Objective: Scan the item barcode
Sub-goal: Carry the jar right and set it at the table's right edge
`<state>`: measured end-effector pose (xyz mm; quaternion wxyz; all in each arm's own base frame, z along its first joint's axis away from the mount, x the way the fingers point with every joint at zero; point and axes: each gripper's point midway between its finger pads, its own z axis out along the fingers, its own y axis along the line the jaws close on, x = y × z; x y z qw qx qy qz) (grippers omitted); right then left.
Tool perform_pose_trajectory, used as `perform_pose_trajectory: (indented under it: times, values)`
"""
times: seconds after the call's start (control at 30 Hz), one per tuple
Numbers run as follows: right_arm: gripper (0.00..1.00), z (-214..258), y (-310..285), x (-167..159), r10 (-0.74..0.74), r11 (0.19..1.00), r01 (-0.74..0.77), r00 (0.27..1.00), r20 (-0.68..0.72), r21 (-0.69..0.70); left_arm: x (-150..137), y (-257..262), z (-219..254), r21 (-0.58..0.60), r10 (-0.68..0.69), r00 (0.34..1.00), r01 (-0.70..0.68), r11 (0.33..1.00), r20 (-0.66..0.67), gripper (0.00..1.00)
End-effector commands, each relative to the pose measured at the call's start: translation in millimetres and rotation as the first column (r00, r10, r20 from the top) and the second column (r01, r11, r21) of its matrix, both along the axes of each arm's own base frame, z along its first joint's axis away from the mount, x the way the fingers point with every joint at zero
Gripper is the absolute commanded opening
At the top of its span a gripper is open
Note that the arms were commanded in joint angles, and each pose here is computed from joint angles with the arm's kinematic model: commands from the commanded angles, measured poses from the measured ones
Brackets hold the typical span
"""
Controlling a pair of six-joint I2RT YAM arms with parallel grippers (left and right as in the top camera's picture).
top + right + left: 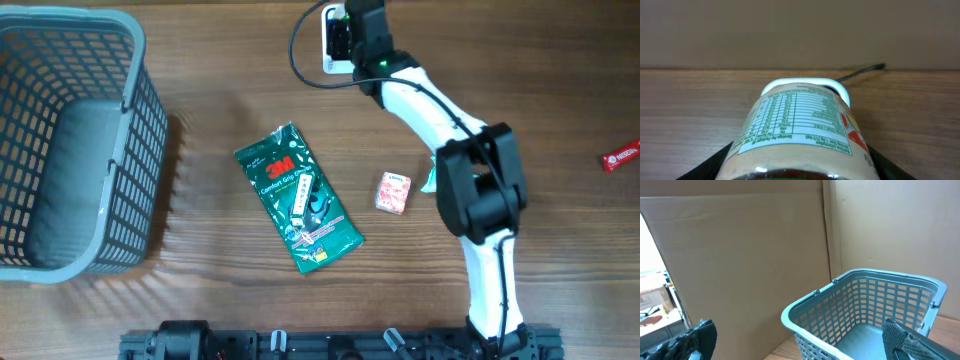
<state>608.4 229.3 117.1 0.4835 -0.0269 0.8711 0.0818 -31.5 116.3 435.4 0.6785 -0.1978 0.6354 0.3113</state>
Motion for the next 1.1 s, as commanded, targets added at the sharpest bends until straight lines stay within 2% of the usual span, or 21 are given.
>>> perform_pose_trajectory:
  times: [0.0, 0.2, 0.33, 0.5, 0.6, 0.67, 0.77, 0.83, 0.9, 0.97, 1.0, 1.07]
  values:
    - [0.51, 6, 3, 15, -0.006, 1.000, 0.007, 0.996, 0.087, -0.015, -3, 1, 0, 0.005, 0.013, 1.000, -0.013, 1.000, 0.002, 1.00]
    - [0.50, 18, 7, 21, -0.006, 1.000, 0.004, 0.989, 0.148, 0.008, -3, 1, 0, 0.005, 0.013, 1.000, -0.013, 1.000, 0.002, 1.00]
    - [0.51, 38, 9, 31, 0.000, 1.000, -0.004, 0.968, 0.249, 0.017, -3, 1, 0, 0.005, 0.013, 1.000, -0.013, 1.000, 0.002, 1.00]
    - [0.51, 50, 10, 33, 0.028, 0.999, -0.021, 0.955, 0.296, -0.027, -3, 1, 0, 0.005, 0.013, 1.000, -0.013, 1.000, 0.002, 1.00]
    - [0.52, 80, 5, 31, 0.013, 1.000, -0.010, 0.943, 0.334, -0.011, -3, 1, 0, 0.005, 0.013, 1.000, -0.013, 1.000, 0.002, 1.00]
    - [0.52, 107, -20, 27, -0.040, 0.999, 0.050, 0.944, 0.329, -0.022, -3, 1, 0, 0.005, 0.013, 1.000, -0.013, 1.000, 0.002, 1.00]
    - [0.52, 122, -80, 13, -0.147, 0.981, 0.171, 0.962, 0.231, -0.089, -3, 1, 0, 0.005, 0.013, 1.000, -0.013, 1.000, 0.002, 1.00]
    - [0.52, 111, -121, 0, -0.227, 0.967, 0.238, 0.967, 0.113, -0.093, -3, 1, 0, 0.005, 0.013, 1.000, -0.013, 1.000, 0.002, 1.00]
    - [0.52, 71, -189, -28, -0.391, 0.919, 0.382, 0.913, -0.111, -0.097, -3, 1, 0, 0.005, 0.013, 1.000, -0.013, 1.000, 0.002, 1.00]
    - [0.52, 33, -250, -62, -0.496, 0.867, 0.484, 0.809, -0.317, -0.119, -3, 1, 0, 0.005, 0.013, 1.000, -0.013, 1.000, 0.002, 1.00]
    - [0.51, 20, -284, -78, -0.530, 0.842, 0.522, 0.754, -0.388, -0.136, -3, 1, 0, 0.005, 0.013, 1.000, -0.013, 1.000, 0.002, 1.00]
    - [0.52, 11, -345, -100, -0.603, 0.785, 0.596, 0.670, -0.434, -0.171, -3, 1, 0, 0.005, 0.013, 1.000, -0.013, 1.000, 0.002, 1.00]
